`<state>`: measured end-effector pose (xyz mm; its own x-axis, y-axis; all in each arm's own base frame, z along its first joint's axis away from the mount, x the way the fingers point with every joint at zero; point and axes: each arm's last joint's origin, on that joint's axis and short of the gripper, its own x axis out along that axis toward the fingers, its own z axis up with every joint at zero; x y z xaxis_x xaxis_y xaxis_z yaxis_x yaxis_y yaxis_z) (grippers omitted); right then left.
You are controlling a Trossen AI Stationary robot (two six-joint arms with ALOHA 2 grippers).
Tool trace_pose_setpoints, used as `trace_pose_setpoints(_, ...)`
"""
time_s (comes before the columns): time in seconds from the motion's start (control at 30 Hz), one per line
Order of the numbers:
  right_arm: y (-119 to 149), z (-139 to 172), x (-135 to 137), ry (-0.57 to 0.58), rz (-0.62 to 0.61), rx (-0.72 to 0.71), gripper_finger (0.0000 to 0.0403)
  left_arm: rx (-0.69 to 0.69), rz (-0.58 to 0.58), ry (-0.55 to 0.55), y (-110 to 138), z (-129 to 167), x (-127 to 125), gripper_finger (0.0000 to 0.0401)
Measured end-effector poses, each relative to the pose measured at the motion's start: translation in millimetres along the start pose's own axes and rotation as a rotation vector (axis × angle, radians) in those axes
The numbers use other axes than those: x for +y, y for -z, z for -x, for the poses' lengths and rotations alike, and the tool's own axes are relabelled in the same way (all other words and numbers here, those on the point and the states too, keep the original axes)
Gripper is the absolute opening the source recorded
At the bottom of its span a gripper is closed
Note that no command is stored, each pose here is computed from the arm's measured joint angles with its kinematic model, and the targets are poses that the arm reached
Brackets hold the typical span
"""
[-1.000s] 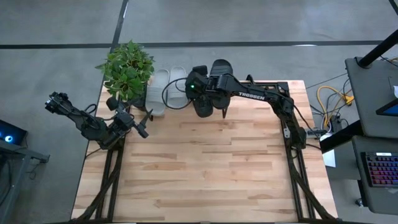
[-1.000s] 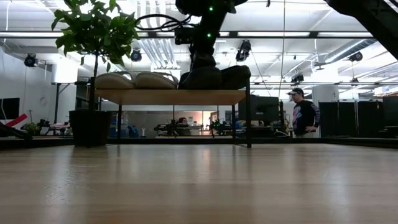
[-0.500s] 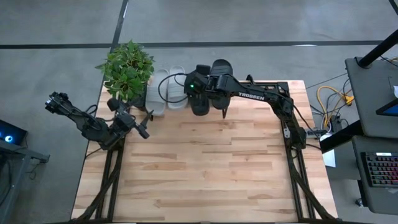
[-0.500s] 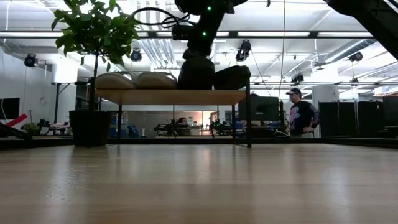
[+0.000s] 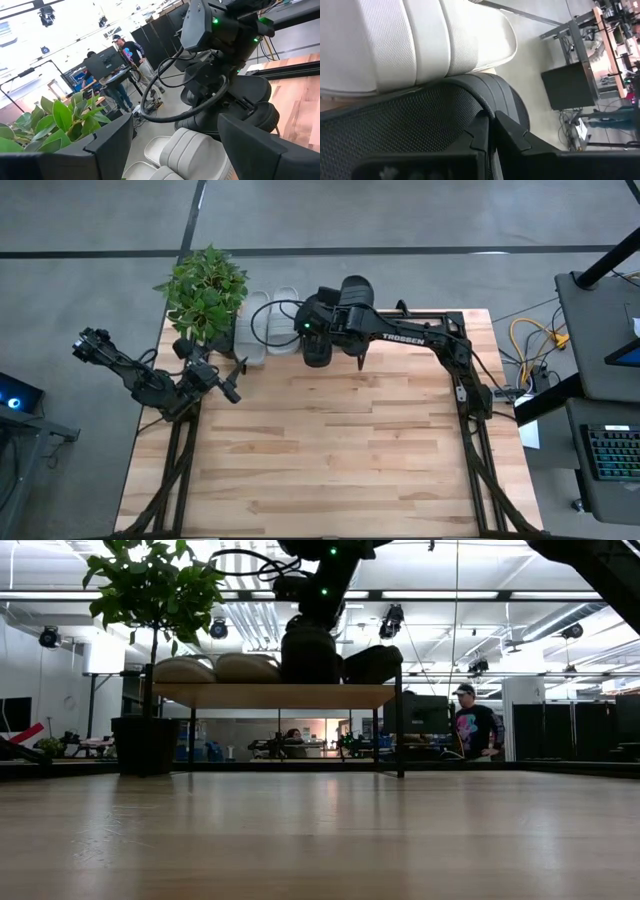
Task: Pick and place slides into the shelf
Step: Adjust the pair of black slippers on the shelf
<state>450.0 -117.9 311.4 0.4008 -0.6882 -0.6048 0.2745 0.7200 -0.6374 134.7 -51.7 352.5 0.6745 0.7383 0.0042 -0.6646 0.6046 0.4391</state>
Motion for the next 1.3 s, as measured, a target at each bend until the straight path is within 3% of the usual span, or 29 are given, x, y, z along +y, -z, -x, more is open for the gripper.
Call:
trace_pose_setpoints(0.17, 1, -1, 2, -0.005, 0.022, 0.009, 0.0043, 0.0, 0.0, 0.0, 0, 0, 0, 0.0274)
trace_pose_setpoints(0.47, -2, 4, 0, 0.002, 0.009, -0.006, 0.0187, 0.0, 0.0, 0.0, 0, 0, 0, 0.0274)
trace_pose_setpoints(0.6, -9, 16, -5, 0.009, 0.01, -0.037, 0.0224, 0.0, 0.0, 0.0, 0, 0, 0, 0.0274)
trace_pose_setpoints(0.9, 2, 52, -40, 0.008, 0.082, -0.001, 0.0222, 0.0, 0.001, -0.001, 0, 0, 0, 0.0274)
trace_pose_setpoints(1.13, 27, 39, -45, -0.054, 0.353, 0.16, 0.0219, 0.0, 0.0, 0.0, 0, 0, 0, 0.0274)
trace_pose_setpoints(1.3, 31, 29, -44, -0.045, 0.41, 0.171, 0.0219, 0.001, -0.004, 0.0, 0, 0, -1, 0.0274)
